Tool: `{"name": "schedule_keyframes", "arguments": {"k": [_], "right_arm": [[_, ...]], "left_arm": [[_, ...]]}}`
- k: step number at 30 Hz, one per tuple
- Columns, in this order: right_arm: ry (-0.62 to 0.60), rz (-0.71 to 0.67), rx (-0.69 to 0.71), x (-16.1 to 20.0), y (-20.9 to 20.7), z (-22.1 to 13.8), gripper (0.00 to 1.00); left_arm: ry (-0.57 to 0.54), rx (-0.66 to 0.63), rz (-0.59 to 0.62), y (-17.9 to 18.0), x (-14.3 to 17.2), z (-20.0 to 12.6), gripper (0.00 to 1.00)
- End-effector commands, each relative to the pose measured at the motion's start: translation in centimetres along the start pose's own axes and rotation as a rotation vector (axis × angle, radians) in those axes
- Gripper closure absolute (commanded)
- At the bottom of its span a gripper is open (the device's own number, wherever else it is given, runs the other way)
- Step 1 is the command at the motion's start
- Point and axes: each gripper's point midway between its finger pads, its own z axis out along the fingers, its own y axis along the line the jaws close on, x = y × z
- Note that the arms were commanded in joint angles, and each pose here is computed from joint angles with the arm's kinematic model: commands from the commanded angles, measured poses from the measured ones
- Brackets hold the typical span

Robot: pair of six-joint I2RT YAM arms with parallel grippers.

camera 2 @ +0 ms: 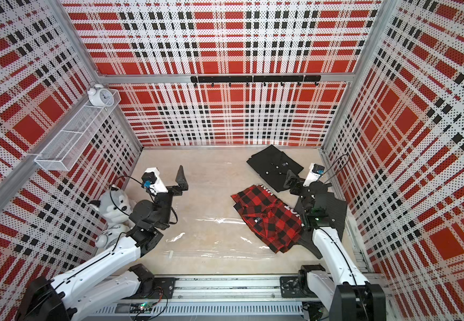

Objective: Place the folded shirt into the vacuum bag
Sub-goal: Move the shirt to the center of the board.

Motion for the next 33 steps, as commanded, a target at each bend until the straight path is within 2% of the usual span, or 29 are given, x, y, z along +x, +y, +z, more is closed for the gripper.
{"name": "schedule_keyframes", "arguments": {"k": [1,5,8,16,19,22,26,28,33], "right_arm": [[0.093,0.165,-0.157,1.7,0.9,0.7,0.0],[0.2,0.191,-0.279,3.5,2.6,2.5,0.01],[0.281,0.2,-0.339,5.4,3.9,3.9,0.1],[0.535,0.123,-0.359,9.8,8.5,9.2,0.2],[0.602,0.142,-0.365,11.1,10.1,11.9,0.23],[0.673,0.143,-0.361,12.6,11.4,14.8,0.25],[0.724,0.141,-0.322,14.0,11.9,18.5,0.3],[0.75,0.146,-0.285,15.2,11.4,20.4,0.34],[0.802,0.178,-0.212,17.7,10.3,24.2,0.34]], "left_arm": [[0.071,0.054,-0.108,0.4,2.2,0.5,0.02],[0.215,0.186,-0.123,-2.8,4.9,3.9,0.02],[0.377,0.234,-0.102,-5.4,8.3,6.9,0.02],[0.673,0.282,-0.109,-9.4,16.8,14.2,0.02],[0.732,0.309,-0.112,-10.7,19.3,16.5,0.02],[0.793,0.328,-0.165,-10.9,22.4,18.5,0.02],[0.822,0.309,-0.188,-10.2,25.8,20.5,0.02],[0.849,0.291,-0.189,-9.3,28.2,21.4,0.02],[0.904,0.248,-0.24,-8.5,31.9,21.5,0.02]]}}
